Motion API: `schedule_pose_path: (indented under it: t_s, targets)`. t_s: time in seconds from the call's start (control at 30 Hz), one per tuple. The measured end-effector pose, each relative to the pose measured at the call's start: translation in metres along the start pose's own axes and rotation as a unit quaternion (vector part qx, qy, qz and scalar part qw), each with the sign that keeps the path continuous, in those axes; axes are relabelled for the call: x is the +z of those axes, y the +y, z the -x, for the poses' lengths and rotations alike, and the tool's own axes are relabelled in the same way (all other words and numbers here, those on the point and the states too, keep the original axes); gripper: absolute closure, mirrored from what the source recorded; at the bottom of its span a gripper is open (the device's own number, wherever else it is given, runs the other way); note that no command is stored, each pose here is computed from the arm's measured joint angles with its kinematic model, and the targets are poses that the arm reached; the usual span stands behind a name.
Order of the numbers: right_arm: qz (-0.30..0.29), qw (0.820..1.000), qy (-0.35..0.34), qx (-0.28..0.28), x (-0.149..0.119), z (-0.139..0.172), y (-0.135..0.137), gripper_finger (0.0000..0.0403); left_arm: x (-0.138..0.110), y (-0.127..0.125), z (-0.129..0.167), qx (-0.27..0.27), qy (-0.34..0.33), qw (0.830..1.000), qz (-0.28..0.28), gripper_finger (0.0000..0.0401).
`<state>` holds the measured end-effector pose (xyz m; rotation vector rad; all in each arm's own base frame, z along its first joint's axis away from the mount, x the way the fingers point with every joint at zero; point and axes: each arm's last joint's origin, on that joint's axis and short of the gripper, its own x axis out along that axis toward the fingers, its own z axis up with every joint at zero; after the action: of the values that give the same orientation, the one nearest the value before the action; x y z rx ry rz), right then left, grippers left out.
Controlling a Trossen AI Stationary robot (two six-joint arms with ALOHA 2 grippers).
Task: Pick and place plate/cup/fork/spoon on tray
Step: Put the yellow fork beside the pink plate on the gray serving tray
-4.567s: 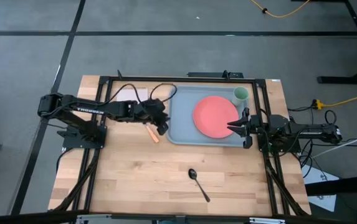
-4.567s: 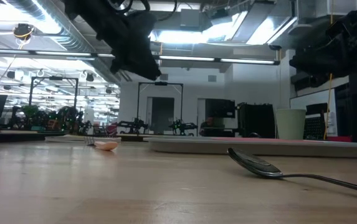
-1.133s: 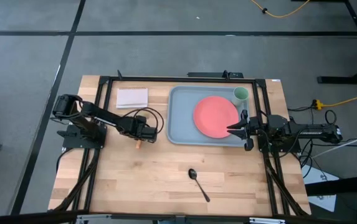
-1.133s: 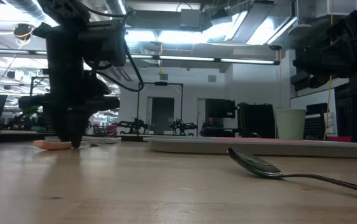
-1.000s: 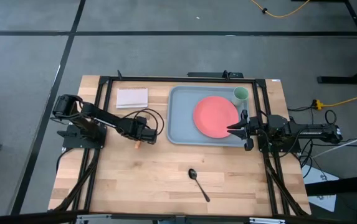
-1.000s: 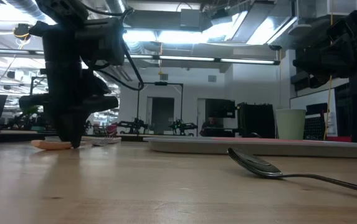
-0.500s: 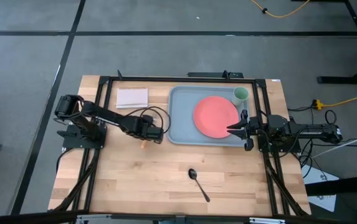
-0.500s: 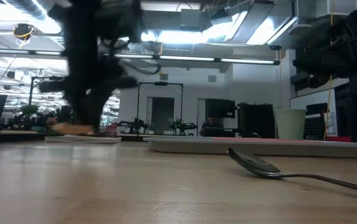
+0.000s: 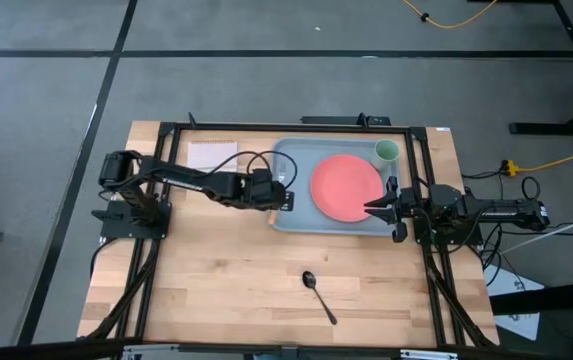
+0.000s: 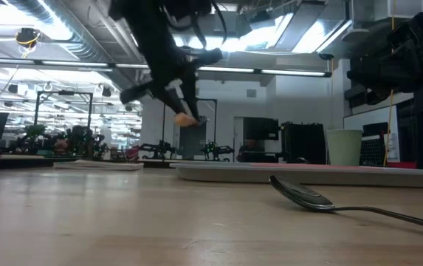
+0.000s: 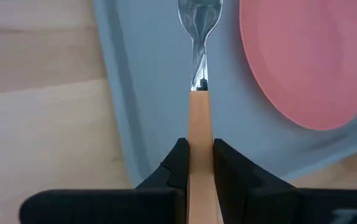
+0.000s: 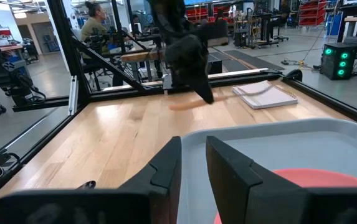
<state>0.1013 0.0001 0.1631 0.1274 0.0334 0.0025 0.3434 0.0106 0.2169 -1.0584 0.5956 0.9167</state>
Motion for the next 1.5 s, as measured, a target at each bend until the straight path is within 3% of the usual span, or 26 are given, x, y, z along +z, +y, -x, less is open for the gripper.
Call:
schedule_pose_path:
  t_s: [0.4, 0.7, 0.9, 1.03, 1.33, 1.5]
  targets:
    - [-0.001, 1.000, 0.001, 0.009, 0.000, 0.000, 0.001, 0.0324, 0.002, 0.004, -0.067, 0.002, 0.009, 1.000, -0.001, 0.0364]
    - [0.001, 1.000, 0.001, 0.008, 0.000, 0.000, 0.001, 0.0324, 0.007, 0.004, -0.070, -0.002, -0.002, 1.000, 0.007, 0.0364]
    - [0.002, 1.000, 0.001, 0.008, 0.000, 0.000, 0.000, 0.0324, 0.003, -0.002, -0.088, -0.021, -0.011, 1.000, 0.014, 0.0364]
    - [0.000, 1.000, 0.003, 0.008, 0.000, 0.000, 0.000, 0.0324, 0.007, -0.003, -0.099, -0.004, -0.009, 1.000, 0.014, 0.0364]
    - [0.001, 1.000, 0.003, 0.012, 0.000, 0.000, 0.001, 0.0324, 0.036, -0.004, -0.097, 0.030, -0.011, 0.999, 0.003, 0.0363]
    - [0.001, 1.000, 0.005, 0.012, -0.001, 0.000, 0.001, 0.0324, 0.038, 0.001, -0.098, 0.046, 0.002, 0.999, -0.006, 0.0354]
